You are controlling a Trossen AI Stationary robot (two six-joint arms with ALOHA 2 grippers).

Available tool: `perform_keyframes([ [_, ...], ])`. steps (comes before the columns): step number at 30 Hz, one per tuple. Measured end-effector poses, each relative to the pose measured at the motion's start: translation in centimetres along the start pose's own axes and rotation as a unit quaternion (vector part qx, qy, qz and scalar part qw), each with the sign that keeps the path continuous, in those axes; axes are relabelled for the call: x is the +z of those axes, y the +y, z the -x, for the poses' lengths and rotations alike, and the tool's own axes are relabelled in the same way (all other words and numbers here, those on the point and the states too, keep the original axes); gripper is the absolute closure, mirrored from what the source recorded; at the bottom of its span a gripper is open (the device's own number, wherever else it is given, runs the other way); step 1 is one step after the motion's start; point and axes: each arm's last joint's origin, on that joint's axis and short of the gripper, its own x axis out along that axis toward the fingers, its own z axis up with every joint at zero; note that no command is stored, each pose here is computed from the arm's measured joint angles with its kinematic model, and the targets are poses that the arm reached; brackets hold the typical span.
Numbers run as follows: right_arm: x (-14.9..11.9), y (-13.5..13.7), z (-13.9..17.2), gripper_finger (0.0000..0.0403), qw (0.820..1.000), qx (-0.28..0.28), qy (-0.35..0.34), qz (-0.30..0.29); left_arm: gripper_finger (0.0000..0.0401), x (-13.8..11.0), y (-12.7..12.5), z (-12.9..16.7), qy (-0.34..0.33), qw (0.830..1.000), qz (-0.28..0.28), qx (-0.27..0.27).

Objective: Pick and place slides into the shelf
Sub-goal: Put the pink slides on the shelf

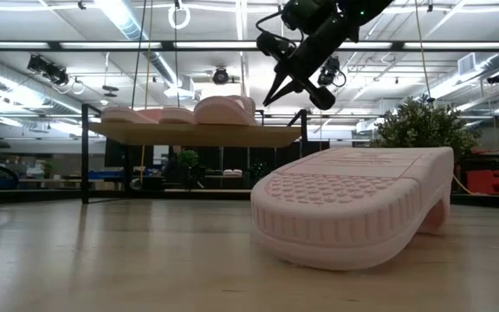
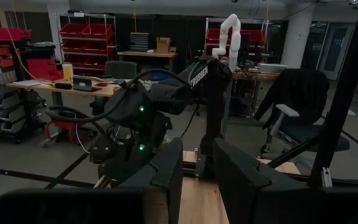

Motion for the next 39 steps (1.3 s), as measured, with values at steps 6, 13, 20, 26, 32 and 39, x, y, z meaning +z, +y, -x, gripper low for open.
perform_keyframes([
  [6, 0.0, 0.0, 0.0, 0.0400, 1.000, -0.006, -0.012, 0.011, 0.0306, 0.0, 0.0, 0.0, 0.000, 1.000, 0.000, 0.000],
  [13, -0.9, 0.2, -1.1, 0.0401, 0.999, -0.013, -0.016, 0.034, 0.0308, 0.0, 0.0, 0.0, -0.001, 1.000, 0.000, 0.000],
  [20, -1.3, 0.4, -1.9, 0.0402, 0.998, -0.012, -0.022, 0.062, 0.0304, 0.0, 0.0, 0.0, -0.003, 1.000, 0.000, 0.000],
  [26, -1.2, 0.5, -2.6, 0.0403, 0.998, -0.002, -0.027, 0.063, 0.0306, 0.1, 0.0, 0.0, -0.003, 1.000, 0.000, 0.000],
  [32, -1.2, 0.5, -3.1, 0.0403, 0.997, 0.007, -0.031, 0.075, 0.0303, 0.1, 0.0, 0.0, -0.004, 1.000, 0.000, 0.000],
  [39, -0.9, 0.6, -3.1, 0.0403, 0.994, 0.005, -0.047, 0.098, 0.0309, 0.1, 0.0, 0.0, -0.004, 1.000, 0.001, 0.000],
])
